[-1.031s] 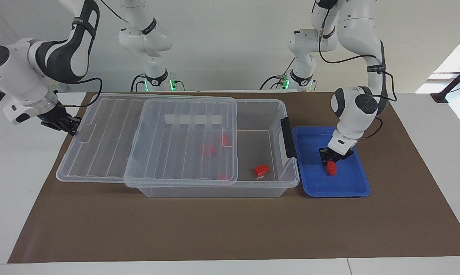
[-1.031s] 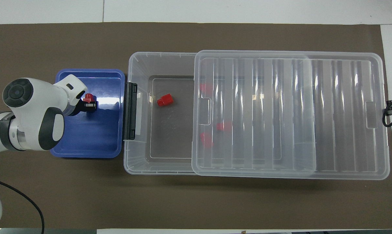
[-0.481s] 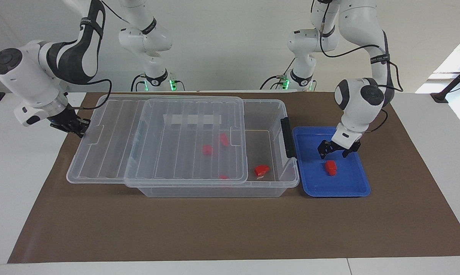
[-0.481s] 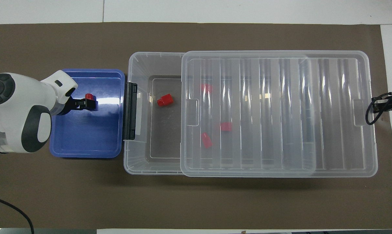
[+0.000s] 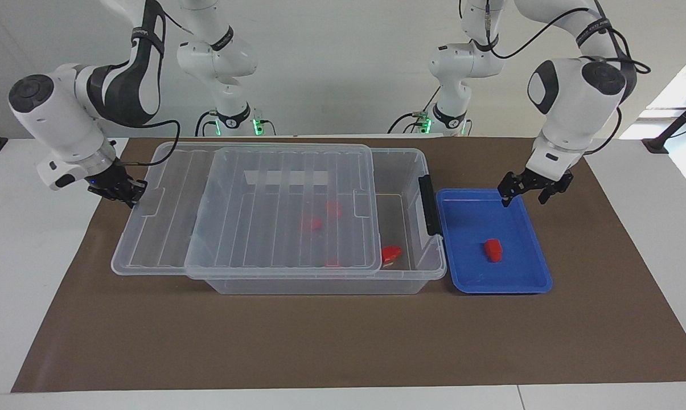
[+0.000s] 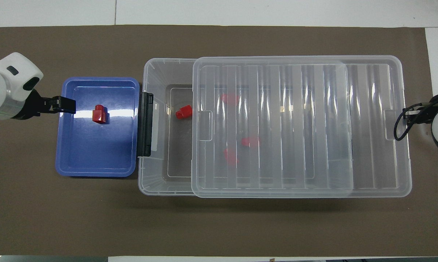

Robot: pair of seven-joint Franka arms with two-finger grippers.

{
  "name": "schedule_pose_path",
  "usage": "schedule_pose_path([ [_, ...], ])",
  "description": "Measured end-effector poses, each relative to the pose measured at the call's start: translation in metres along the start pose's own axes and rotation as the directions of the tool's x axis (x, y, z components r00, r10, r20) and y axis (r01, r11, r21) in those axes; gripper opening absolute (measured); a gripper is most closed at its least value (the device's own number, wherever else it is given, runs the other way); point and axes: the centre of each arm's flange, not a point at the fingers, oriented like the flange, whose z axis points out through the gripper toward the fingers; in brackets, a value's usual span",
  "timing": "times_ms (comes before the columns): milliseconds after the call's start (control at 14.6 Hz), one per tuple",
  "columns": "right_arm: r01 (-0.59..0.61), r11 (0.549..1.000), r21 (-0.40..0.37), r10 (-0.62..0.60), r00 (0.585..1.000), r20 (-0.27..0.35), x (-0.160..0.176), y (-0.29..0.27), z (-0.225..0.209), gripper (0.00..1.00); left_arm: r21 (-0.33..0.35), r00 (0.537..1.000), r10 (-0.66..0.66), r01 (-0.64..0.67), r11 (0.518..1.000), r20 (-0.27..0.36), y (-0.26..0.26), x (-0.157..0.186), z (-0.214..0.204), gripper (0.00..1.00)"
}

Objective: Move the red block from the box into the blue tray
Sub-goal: 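Retract the left gripper while the right gripper slides the lid back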

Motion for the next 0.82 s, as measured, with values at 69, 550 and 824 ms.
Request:
schedule_pose_path([
  [69, -0.006, 1.0, 0.0, 0.006, 1.0, 0.0, 0.001, -0.007, 0.0, 0.01, 0.001, 1.0, -0.007, 0.007, 1.0, -0.003, -0.004, 0.0, -0.014, 1.0],
  [550, -0.028, 1.0, 0.001, 0.028, 1.0, -0.003, 0.004, -0.042, 0.002, 0.01, 0.002, 1.0, -0.029, 0.029, 1.0, -0.007, -0.007, -0.004, -0.081, 1.0],
  [824, -0.053, 0.999, 0.001, 0.053, 0.999, -0.006, 0.004, -0.065, 0.002, 0.01, 0.002, 0.996, -0.09, 0.09, 0.996, -0.013, -0.006, -0.013, -0.1, 1.0],
])
